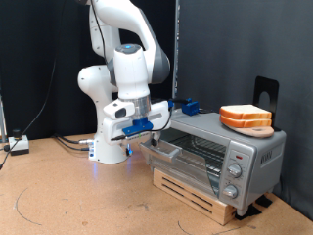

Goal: Make a piece of toast with the oven

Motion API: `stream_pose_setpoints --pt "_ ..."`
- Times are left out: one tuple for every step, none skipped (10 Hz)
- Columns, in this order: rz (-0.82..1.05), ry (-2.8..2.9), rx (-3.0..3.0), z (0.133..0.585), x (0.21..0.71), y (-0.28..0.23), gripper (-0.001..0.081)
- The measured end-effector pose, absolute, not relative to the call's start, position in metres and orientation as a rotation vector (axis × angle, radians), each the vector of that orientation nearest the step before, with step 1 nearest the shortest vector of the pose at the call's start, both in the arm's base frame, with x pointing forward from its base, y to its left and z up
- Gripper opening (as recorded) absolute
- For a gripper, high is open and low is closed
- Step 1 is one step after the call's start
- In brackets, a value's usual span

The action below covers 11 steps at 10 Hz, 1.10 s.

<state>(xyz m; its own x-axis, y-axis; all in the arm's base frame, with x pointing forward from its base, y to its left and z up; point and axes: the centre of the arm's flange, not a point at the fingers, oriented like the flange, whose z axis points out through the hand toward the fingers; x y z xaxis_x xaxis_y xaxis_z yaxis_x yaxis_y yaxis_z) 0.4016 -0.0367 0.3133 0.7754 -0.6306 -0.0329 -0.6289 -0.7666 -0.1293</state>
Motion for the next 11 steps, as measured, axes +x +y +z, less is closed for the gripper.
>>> stream_pose_setpoints --pt "-0.024 1.016 -2.827 0.309 0.410 -0.035 0.0807" --pt "-0.039 1.011 -2.816 0.307 0.419 -0.030 0.0807" --pt "-0.049 1.000 -2.803 0.306 0.427 -0.025 0.0807" --pt "-0.055 0.986 -2.793 0.308 0.435 -0.020 0.0807" --pt "-0.064 0.977 -2.778 0.311 0.442 -0.015 0.0807" --pt "-0.063 0.964 -2.768 0.315 0.446 -0.012 0.0807" --pt "-0.048 0.950 -2.766 0.316 0.447 -0.011 0.0807" --pt "-0.041 0.946 -2.767 0.317 0.447 -0.011 0.0807" --pt "-0.038 0.944 -2.768 0.317 0.448 -0.011 0.0807" --pt "-0.040 0.943 -2.773 0.317 0.448 -0.011 0.0807" --pt "-0.040 0.943 -2.778 0.318 0.448 -0.011 0.0807"
